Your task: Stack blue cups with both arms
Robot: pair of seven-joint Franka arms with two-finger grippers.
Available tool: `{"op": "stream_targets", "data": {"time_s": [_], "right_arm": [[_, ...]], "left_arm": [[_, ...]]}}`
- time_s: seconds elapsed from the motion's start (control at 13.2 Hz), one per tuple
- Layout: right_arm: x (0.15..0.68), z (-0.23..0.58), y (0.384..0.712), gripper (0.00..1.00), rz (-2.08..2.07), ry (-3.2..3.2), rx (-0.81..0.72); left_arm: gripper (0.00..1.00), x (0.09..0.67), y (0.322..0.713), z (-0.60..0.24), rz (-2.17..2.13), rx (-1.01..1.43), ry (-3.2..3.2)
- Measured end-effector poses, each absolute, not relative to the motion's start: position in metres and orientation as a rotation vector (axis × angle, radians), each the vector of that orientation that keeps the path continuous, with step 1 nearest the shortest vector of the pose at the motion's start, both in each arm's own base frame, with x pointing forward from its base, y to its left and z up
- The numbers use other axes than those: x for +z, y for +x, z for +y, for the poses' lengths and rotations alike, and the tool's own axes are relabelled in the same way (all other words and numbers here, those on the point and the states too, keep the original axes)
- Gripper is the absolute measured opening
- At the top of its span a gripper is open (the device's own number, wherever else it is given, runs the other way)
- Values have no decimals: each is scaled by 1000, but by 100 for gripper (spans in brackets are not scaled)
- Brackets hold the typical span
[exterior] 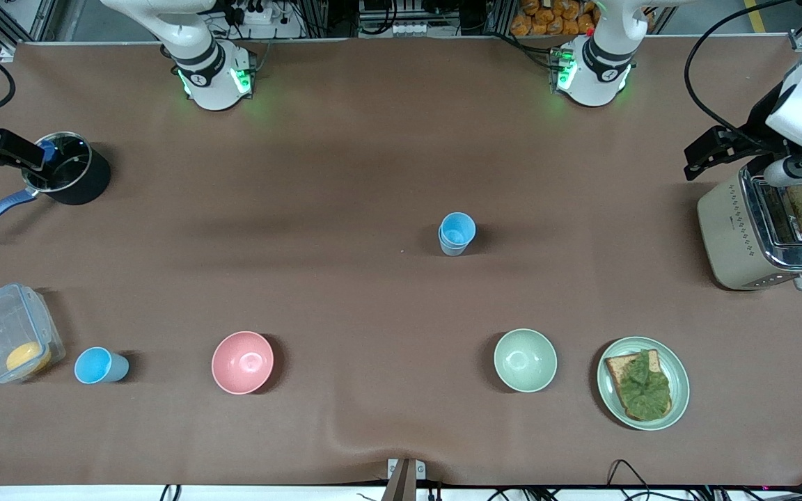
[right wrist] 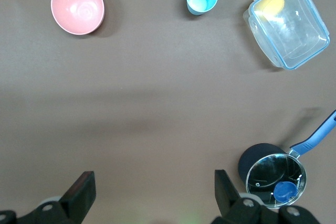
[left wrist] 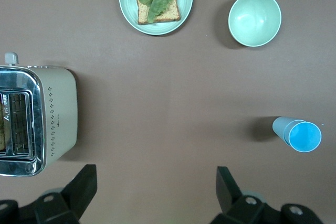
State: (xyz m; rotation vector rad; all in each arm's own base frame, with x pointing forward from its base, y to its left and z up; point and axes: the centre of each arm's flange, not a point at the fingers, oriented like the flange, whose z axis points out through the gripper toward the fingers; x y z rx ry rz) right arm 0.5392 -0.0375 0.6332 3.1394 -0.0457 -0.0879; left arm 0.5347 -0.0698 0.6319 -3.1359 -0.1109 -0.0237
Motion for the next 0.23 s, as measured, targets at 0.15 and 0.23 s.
{"op": "stream_targets", "data": {"time_s": [0.15,0.23], "right_arm": [[633,-38,539,100,-46,3139,-88],[633,-38,539,100,-46,3139,-88]], "left_arm": [[100,632,535,-68,-117,-23,-3136],[100,632,535,-67,-119,-23,-3136]]}}
